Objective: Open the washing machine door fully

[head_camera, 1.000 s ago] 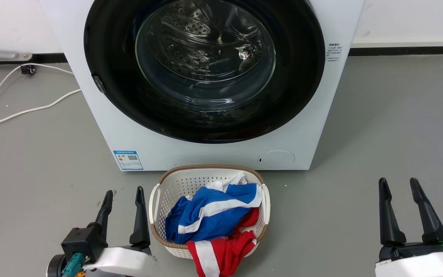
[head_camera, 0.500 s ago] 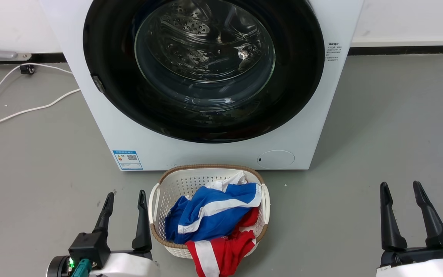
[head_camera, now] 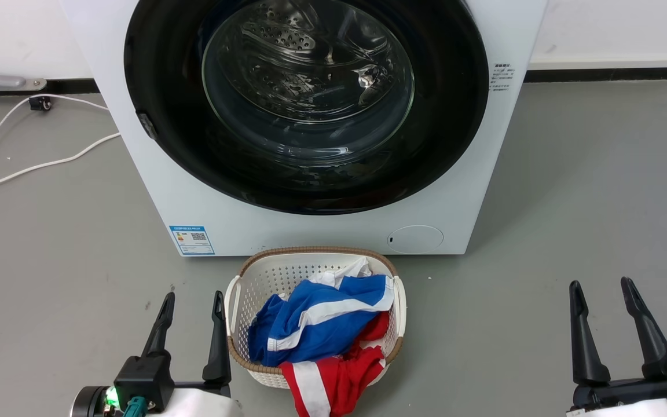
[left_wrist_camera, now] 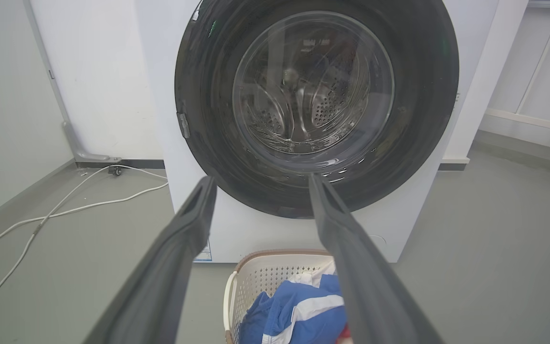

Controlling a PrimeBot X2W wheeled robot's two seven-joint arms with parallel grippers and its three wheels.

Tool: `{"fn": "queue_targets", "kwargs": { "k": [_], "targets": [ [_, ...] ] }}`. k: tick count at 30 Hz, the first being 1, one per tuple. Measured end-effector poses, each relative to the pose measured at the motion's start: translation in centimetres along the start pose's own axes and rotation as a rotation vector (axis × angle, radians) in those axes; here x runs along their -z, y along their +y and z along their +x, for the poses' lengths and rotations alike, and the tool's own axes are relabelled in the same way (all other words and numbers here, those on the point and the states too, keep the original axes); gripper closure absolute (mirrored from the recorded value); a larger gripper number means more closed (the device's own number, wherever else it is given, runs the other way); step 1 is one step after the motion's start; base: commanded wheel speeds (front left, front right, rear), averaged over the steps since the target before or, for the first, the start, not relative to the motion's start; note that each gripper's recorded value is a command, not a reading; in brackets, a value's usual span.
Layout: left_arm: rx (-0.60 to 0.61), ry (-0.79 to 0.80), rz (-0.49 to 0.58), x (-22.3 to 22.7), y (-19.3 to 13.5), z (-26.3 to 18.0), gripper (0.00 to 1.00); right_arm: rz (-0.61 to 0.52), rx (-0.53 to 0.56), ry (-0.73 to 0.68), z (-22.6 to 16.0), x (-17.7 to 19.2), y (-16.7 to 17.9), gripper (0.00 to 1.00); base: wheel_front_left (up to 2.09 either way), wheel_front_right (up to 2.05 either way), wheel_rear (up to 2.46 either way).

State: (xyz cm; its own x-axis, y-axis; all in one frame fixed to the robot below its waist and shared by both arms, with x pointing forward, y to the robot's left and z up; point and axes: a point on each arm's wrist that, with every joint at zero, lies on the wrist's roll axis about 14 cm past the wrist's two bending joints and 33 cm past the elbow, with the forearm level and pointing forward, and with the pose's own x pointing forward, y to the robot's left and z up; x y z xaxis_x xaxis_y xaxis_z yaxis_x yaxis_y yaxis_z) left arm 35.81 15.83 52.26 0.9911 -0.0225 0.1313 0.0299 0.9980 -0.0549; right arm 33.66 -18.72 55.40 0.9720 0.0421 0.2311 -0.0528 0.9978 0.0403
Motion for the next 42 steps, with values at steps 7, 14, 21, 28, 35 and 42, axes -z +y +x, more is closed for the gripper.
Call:
{"fn": "queue_targets", "kwargs": {
  "k": [7,14,21,28,35,42],
  "targets": [
    [-0.008,0.005,0.001,0.2,0.3,-0.1,0.00,0.005,0.004,0.006,-0.1,0.2,-0.1,0.00,0.00,0.00,0.00],
    [-0.015,0.014,-0.007,0.5,0.3,-0.1,0.00,0.009,0.008,0.015,-0.3,0.5,-0.2,0.00,0.00,0.00,0.00],
    [-0.018,0.020,-0.006,0.7,0.3,-0.1,0.00,0.012,0.005,0.022,-0.3,0.7,-0.1,0.00,0.00,0.00,0.00],
    [-0.023,0.020,-0.005,0.7,0.4,-0.2,0.00,0.050,0.004,0.010,-0.2,0.4,0.2,1.00,0.00,0.00,0.00],
    [-0.023,0.017,-0.010,0.5,0.4,-0.2,0.00,0.423,0.095,-0.036,-0.2,0.1,-0.9,1.00,0.00,0.00,0.00],
    [-0.023,0.016,-0.011,0.5,0.4,-0.2,0.00,0.856,0.191,-0.077,-0.2,0.6,-1.7,1.00,0.00,0.00,0.00]
  ]
}}
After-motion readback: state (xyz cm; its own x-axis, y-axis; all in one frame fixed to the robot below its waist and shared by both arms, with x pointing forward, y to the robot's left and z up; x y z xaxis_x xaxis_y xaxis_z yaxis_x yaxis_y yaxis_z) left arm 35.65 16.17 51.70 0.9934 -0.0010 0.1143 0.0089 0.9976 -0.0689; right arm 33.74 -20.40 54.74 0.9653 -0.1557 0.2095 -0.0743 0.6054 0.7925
